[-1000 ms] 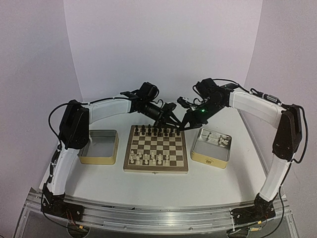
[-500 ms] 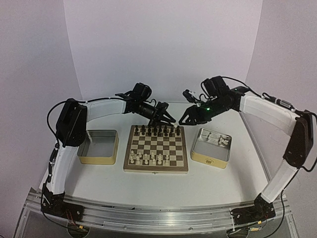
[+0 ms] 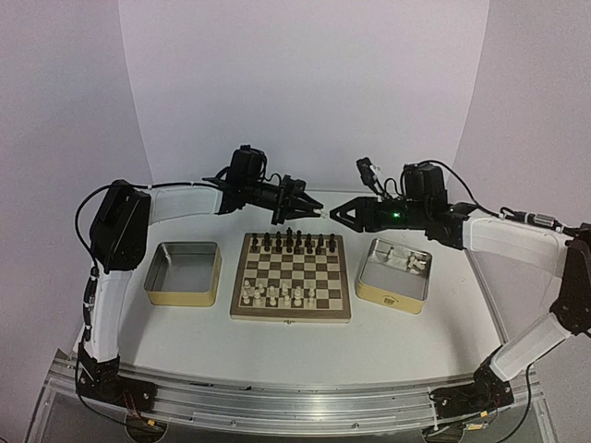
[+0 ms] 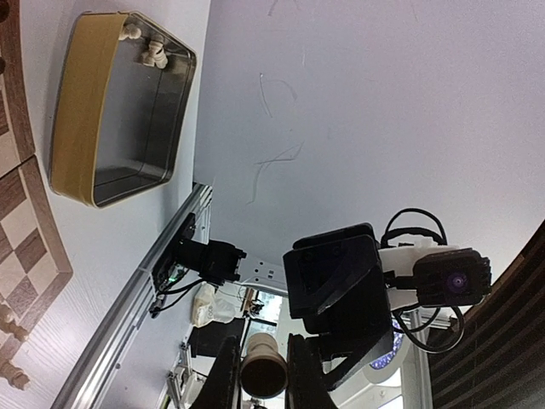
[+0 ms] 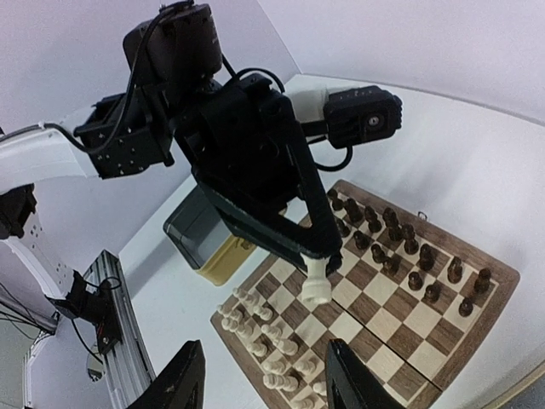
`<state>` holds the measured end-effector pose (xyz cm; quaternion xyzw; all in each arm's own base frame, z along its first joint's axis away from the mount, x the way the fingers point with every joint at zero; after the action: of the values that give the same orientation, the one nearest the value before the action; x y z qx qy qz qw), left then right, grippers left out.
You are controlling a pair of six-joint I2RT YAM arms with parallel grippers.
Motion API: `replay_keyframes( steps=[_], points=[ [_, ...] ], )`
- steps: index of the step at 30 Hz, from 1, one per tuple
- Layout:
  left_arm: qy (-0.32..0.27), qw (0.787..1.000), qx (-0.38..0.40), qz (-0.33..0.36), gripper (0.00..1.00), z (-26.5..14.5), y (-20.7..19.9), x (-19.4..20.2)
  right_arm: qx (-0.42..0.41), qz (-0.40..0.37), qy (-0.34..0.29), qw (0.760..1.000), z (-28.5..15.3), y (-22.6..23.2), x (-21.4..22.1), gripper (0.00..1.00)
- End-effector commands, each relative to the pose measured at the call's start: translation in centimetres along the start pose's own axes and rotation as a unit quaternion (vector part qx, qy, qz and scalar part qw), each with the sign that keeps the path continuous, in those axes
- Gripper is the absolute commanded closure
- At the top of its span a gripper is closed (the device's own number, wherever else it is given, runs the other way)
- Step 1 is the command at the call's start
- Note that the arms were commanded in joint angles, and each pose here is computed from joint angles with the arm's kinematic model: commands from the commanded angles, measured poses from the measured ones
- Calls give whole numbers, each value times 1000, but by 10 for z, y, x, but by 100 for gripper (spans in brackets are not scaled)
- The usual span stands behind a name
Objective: Set up the chess pieces on the board
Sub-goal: Place the chess piece on the chessboard.
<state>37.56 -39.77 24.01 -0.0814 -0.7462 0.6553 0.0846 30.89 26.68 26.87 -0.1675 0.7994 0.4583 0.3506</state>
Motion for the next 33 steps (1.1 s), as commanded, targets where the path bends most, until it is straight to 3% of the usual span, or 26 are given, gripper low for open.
replay_keyframes(
  steps=[1, 13, 33],
  points=[
    [5, 998, 46, 45, 100, -9, -52, 13, -35, -12, -61, 997, 8, 9, -21, 52],
    [-5, 996, 76, 41, 100, -11, -57, 13, -44, 29, -76, 996, 16, -1, -16, 52],
    [-9, 996, 85, 35, 100, -10, -53, 12, -69, 43, -86, 993, 31, -3, -23, 62]
  ],
)
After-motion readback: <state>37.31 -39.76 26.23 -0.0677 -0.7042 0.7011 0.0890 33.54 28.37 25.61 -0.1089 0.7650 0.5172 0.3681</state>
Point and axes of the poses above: each gripper's point midway between its finger pads, its own z axis out along the fingers, its own y axis along the line the jaws close on, x = y × z, the point moved 6 cm from there along -z, back along the fingers, and after that the axes turned 9 degrees about z, right-handed, at the moved point
